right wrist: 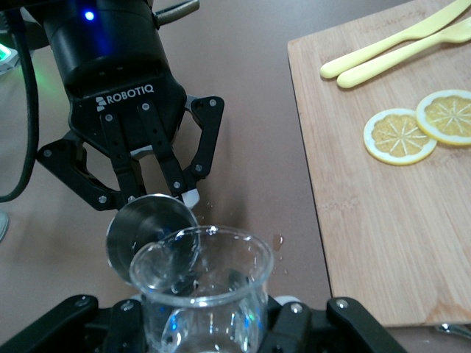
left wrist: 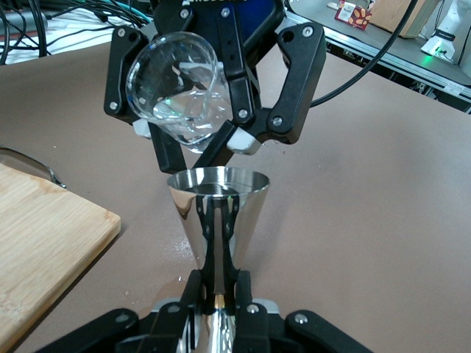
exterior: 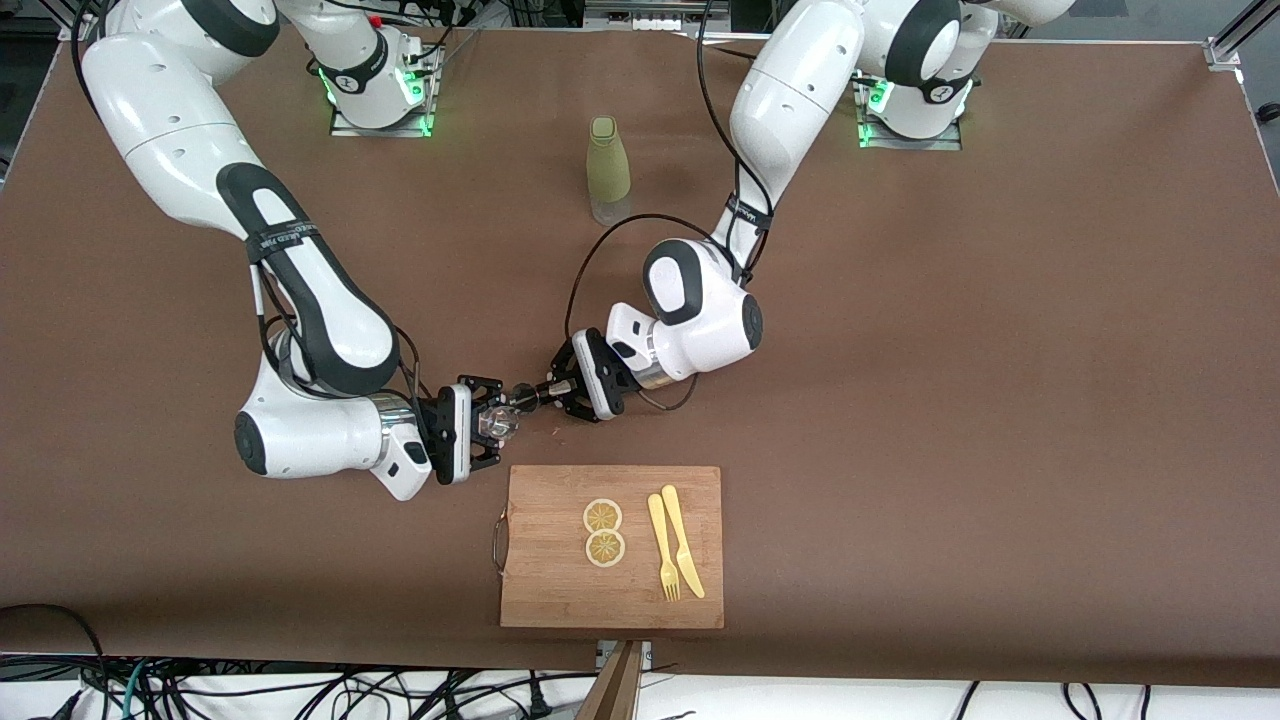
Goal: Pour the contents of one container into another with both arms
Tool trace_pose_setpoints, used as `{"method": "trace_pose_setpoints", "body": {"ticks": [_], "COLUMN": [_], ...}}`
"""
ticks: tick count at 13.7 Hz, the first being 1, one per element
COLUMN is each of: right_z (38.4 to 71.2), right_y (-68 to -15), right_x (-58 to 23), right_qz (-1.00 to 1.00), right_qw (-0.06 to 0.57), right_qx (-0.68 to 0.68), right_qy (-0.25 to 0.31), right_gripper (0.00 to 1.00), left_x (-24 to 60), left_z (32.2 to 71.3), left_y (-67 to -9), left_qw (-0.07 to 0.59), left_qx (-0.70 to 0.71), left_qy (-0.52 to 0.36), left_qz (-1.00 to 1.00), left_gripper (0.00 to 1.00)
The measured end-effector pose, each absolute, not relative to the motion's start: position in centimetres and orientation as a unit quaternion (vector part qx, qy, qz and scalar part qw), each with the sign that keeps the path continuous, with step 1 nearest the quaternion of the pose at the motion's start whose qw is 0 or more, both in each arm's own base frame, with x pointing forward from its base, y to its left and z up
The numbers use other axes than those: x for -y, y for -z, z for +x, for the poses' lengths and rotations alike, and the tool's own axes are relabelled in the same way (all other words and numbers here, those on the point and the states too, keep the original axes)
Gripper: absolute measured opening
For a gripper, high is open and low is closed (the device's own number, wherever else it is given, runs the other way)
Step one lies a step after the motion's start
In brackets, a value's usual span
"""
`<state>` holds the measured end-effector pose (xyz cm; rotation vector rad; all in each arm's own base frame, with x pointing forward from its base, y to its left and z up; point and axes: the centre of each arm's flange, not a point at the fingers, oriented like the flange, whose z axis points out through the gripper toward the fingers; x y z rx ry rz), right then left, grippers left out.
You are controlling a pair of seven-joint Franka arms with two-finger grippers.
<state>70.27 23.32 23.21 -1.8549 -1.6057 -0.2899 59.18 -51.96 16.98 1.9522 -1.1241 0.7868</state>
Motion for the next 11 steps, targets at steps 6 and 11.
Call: {"method": "trace_pose_setpoints", "body": {"ticks": [6, 11], "right_z": [69.9, 69.6], "right_y": [-23.1, -23.6], "right_x": [-23.6, -24.7], "right_qz": [-0.715, -0.727], "right_qw": [0.299, 0.283], "right_qx": [0.626, 0.622], "right_qy": [0.080, 0.063], "right_gripper": [0.23, 0.23], "left_x": [51.9, 51.9], "left_z": [59.2, 59.3], "left_y": [-16.8, -16.9], "left_qw": [0.367, 0.367], "left_qx": [0.436, 0.434], "left_qy": [-0.306, -0.306], "left_qz": [0.763, 0.763], "left_gripper": [0.21, 0.21]}}
